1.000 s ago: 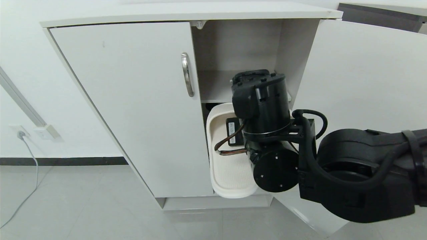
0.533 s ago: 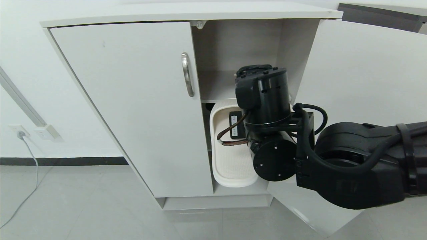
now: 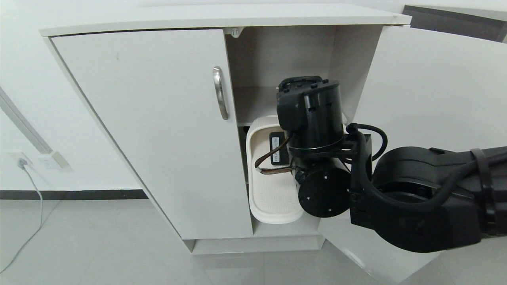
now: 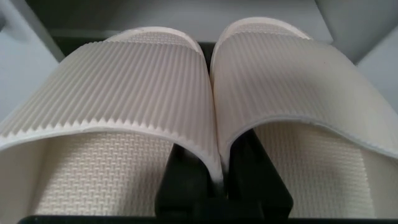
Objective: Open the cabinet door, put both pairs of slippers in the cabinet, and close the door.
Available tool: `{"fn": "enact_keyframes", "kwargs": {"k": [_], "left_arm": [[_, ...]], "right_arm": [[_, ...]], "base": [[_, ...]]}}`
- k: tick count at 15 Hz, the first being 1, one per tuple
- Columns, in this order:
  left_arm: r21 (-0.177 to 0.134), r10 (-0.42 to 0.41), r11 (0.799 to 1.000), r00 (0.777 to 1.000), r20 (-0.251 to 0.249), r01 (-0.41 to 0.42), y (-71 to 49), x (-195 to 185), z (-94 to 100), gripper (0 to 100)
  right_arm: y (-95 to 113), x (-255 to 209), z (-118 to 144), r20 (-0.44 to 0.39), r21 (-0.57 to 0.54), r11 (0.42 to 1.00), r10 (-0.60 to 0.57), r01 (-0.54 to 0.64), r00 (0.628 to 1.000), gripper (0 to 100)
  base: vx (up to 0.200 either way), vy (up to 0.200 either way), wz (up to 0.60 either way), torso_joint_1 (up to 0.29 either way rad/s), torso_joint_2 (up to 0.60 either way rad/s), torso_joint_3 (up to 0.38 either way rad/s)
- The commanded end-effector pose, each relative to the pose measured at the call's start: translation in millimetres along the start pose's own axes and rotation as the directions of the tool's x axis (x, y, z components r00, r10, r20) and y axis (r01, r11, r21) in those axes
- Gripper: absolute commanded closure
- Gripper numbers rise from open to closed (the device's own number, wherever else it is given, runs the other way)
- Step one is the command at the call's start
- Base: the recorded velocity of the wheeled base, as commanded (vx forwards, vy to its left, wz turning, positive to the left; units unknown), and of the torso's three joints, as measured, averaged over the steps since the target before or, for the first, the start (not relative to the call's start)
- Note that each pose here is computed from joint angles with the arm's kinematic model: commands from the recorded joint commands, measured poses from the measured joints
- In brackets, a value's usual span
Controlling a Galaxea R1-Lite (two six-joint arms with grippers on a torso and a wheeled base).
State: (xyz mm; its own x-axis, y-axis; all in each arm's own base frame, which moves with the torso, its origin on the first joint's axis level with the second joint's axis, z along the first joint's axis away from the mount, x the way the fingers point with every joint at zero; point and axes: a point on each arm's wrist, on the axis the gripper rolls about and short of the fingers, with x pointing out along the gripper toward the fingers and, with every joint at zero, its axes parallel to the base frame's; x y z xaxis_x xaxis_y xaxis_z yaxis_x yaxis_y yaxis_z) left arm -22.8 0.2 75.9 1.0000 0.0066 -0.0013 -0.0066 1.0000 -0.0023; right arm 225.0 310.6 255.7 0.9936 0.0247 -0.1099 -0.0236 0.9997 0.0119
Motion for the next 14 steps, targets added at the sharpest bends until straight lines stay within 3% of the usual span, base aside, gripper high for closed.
{"fn": "enact_keyframes", "kwargs": {"k": [1, 10, 14], "left_arm": [[-0.001, 0.001, 1.000, 1.000, 0.000, -0.001, 0.0, 0.0, -0.1, 100], [-0.001, 0.001, 1.000, 1.000, 0.001, -0.001, 0.0, 0.0, 0.1, 100], [-0.002, 0.001, 1.000, 1.000, 0.001, -0.001, 0.0, 0.0, 0.1, 100]], "right_arm": [[0.8, 2.0, -2.4, -0.004, -0.007, 1.000, -0.004, 0.004, 1.000, 100], [-0.6, 19.2, -7.2, -0.012, -0.011, 1.000, -0.029, 0.029, 1.000, 100], [-3.6, 29.8, -0.6, -0.010, -0.016, 1.000, -0.003, 0.003, 1.000, 100]], "base": [[0.200, 0.000, 0.00, 0.007, 0.00, 0.002], [0.200, 0.000, 0.00, 0.003, 0.00, 0.003], [0.000, 0.000, 0.00, 0.000, 0.00, 0.000]]}}
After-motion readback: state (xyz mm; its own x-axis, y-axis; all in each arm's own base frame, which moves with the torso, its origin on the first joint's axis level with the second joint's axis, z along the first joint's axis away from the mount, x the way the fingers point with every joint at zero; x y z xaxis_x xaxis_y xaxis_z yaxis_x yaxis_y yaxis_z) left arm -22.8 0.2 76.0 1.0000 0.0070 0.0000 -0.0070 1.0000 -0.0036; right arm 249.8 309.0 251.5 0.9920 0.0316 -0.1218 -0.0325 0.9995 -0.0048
